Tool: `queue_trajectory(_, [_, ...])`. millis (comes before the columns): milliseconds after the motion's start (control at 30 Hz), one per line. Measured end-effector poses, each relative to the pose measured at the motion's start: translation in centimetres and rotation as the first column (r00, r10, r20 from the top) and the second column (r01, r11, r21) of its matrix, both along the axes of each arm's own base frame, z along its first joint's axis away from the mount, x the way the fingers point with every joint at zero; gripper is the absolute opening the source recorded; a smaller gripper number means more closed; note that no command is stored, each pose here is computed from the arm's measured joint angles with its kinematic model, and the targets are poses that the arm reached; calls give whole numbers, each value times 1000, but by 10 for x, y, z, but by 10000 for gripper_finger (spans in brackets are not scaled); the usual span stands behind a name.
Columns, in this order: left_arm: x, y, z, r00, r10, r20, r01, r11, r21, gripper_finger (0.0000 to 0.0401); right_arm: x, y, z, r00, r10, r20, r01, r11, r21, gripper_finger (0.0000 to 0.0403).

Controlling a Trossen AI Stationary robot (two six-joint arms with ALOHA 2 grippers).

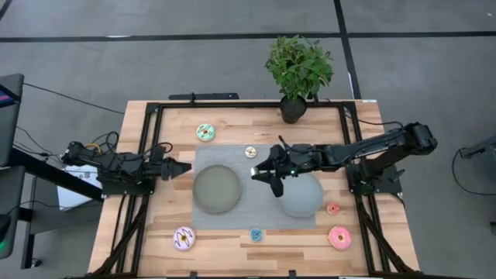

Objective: Pick & Place donuts
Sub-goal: Put the small green donut on the dark gray plate

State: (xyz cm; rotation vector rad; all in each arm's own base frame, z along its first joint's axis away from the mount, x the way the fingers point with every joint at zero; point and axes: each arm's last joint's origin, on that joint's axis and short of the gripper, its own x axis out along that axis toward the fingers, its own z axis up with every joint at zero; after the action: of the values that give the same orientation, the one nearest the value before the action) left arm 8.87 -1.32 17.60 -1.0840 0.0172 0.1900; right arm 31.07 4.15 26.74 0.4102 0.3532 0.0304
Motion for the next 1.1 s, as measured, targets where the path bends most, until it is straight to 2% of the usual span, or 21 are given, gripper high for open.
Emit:
queue_trajectory(100, [5, -1, 7, 998, 0, 56, 1, 1000, -20, 277, 16, 5, -7, 1000, 13, -12, -13, 1000, -9, 166])
queue_trajectory(267, [22, -6, 17, 992, -7, 123, 6, 1000, 9, 277, 48, 8, -14, 999, 38, -32, -41, 995, -91, 166])
queue_trajectory(433, [43, -14, 16, 994, -39, 103, 41, 999, -14, 277, 77, 5, -11, 998, 53, -45, -60, 982, -180, 166])
queue_trajectory(533, [57, -18, 24, 996, -51, 79, 54, 998, -29, 277, 87, 4, -10, 991, 68, -116, -94, 967, -237, 165])
queue_trajectory(667, [78, -24, 42, 997, -57, 52, 57, 998, -5, 277, 98, 6, -14, 965, 91, -246, -164, 942, -292, 165])
queue_trajectory(767, [93, -28, 51, 998, -54, 24, 54, 998, 16, 277, 105, 7, -14, 950, 98, -295, -192, 931, -309, 165])
queue_trajectory(900, [110, -33, 55, 998, -51, -40, 51, 999, 3, 277, 110, 8, -10, 942, 98, -321, -201, 930, -308, 165])
queue_trajectory(1100, [129, -38, 55, 996, -31, -78, 25, 997, -71, 277, 110, 8, -8, 945, 97, -313, -198, 930, -309, 165])
